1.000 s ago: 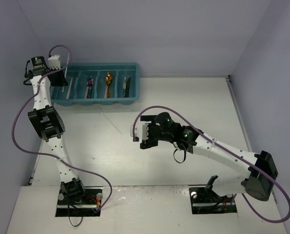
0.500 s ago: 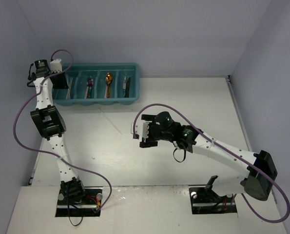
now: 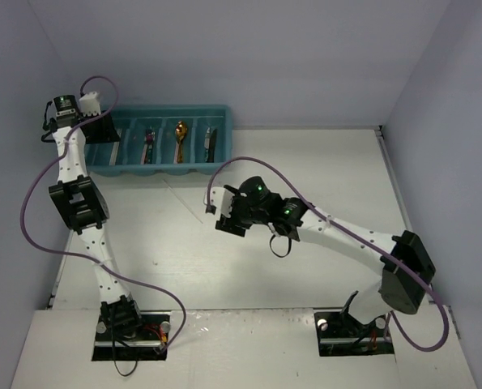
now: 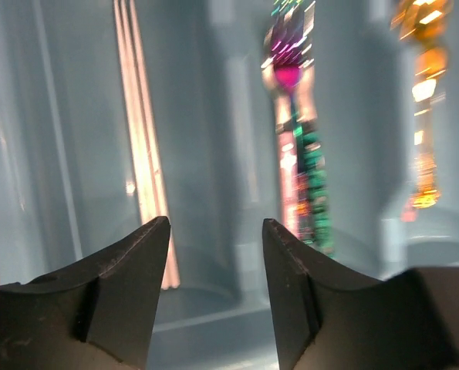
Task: Sort the eating utensils into containers
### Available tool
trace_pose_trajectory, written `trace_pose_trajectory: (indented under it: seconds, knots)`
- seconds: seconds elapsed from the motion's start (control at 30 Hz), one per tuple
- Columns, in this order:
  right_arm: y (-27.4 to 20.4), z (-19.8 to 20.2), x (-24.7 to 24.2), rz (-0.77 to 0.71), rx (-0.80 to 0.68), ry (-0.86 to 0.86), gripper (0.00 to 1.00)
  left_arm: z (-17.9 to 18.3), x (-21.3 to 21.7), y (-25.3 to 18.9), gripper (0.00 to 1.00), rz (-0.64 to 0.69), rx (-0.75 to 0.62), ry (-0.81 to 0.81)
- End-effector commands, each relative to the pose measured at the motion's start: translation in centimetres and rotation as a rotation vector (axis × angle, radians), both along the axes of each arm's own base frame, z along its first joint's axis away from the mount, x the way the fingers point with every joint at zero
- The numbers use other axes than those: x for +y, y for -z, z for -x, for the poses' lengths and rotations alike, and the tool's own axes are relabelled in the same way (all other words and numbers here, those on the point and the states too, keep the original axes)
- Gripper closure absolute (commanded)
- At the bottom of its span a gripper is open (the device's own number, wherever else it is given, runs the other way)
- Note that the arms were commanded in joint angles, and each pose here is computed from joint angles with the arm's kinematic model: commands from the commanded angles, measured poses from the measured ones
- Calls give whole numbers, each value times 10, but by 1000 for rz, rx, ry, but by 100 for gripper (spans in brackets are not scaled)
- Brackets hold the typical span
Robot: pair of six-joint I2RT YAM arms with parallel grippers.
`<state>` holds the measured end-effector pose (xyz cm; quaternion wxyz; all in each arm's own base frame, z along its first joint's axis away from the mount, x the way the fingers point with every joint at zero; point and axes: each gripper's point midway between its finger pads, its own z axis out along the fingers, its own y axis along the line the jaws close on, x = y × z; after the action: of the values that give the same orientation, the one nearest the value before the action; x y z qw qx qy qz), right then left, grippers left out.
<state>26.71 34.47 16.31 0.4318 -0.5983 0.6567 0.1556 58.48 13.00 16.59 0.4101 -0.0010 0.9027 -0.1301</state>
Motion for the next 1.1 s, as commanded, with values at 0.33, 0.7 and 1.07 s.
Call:
trace_pose_trajectory:
  seconds: [0.33, 0.7, 1.07]
  knots:
    - [25, -66, 118, -284, 242, 610, 68, 140, -41, -241, 31, -17, -549, -36]
    - [101, -93, 136, -191, 284, 621, 71, 217, -59, -215, 31, 85, -463, 5]
    - [104, -89, 153, -156, 246, 507, 71, 221, -66, -202, 31, 114, -440, 33]
